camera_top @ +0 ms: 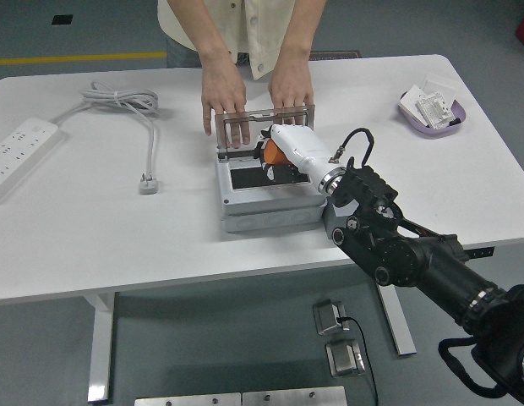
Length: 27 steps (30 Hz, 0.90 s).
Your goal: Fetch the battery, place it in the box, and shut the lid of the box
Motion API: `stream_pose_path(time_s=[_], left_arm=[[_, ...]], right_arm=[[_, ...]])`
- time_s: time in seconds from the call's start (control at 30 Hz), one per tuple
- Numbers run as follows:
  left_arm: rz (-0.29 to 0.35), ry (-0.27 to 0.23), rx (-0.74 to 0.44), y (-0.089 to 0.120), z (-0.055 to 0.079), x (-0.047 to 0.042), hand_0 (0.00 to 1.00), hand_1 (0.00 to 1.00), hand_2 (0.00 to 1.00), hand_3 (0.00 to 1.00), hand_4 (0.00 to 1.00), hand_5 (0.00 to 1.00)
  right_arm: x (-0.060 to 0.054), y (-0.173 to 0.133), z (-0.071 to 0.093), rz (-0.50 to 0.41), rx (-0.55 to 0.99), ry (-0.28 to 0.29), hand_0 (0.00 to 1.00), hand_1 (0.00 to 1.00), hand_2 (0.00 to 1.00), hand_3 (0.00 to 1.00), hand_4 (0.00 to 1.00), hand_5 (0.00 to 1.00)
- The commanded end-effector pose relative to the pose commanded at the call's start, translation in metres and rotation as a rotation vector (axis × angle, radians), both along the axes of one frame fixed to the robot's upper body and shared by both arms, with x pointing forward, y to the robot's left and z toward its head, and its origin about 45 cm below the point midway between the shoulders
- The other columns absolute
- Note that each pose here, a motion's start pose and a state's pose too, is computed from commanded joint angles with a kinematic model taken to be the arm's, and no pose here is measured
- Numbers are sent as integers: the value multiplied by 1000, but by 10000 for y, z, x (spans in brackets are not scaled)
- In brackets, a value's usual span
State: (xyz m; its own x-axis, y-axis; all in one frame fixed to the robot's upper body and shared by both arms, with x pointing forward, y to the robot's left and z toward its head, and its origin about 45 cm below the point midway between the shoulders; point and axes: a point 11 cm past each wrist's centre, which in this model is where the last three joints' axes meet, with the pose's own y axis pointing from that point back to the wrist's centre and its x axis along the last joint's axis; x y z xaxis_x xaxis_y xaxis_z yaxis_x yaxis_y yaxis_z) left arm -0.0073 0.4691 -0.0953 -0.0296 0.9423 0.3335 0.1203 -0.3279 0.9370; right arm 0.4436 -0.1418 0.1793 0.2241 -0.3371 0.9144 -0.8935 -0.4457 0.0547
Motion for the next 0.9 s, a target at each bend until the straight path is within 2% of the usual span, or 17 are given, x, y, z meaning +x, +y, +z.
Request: stream_pose_path(time_s=[0.03,0.2,0.23,0.4,0.43,0.9], left_arm=[[0,0,0,0,0,0,654,704,648,594,672,179],[0,1,-1,-3,-1,-3,654,704,648,594,672,179],[0,1,-1,-3,-1,-3,654,704,647,594,672,178],[-1,1,-1,-6,-3,-5,654,704,647,594,672,178],[-1,2,-2,-7,-3,-5,654,703,647,594,672,178],[-1,1,-4,-18,-8,-1,654,704,647,595,672,175]], right_arm=[[1,-2,0,0,1,0,305,395,524,710,862,486],[0,-10,-8,-2,2,3,305,395,524,710,862,486],[-1,-11,-11,-3,1,4,364,432,547,728,954,580],[-3,-17,-23,-5,-2,8,364,432,547,728,954,580],[-3,-18,-25,-6,-2,9,444,457,566,738,988,616],[-18,37,25,6,8,0,456,451,570,742,998,640]])
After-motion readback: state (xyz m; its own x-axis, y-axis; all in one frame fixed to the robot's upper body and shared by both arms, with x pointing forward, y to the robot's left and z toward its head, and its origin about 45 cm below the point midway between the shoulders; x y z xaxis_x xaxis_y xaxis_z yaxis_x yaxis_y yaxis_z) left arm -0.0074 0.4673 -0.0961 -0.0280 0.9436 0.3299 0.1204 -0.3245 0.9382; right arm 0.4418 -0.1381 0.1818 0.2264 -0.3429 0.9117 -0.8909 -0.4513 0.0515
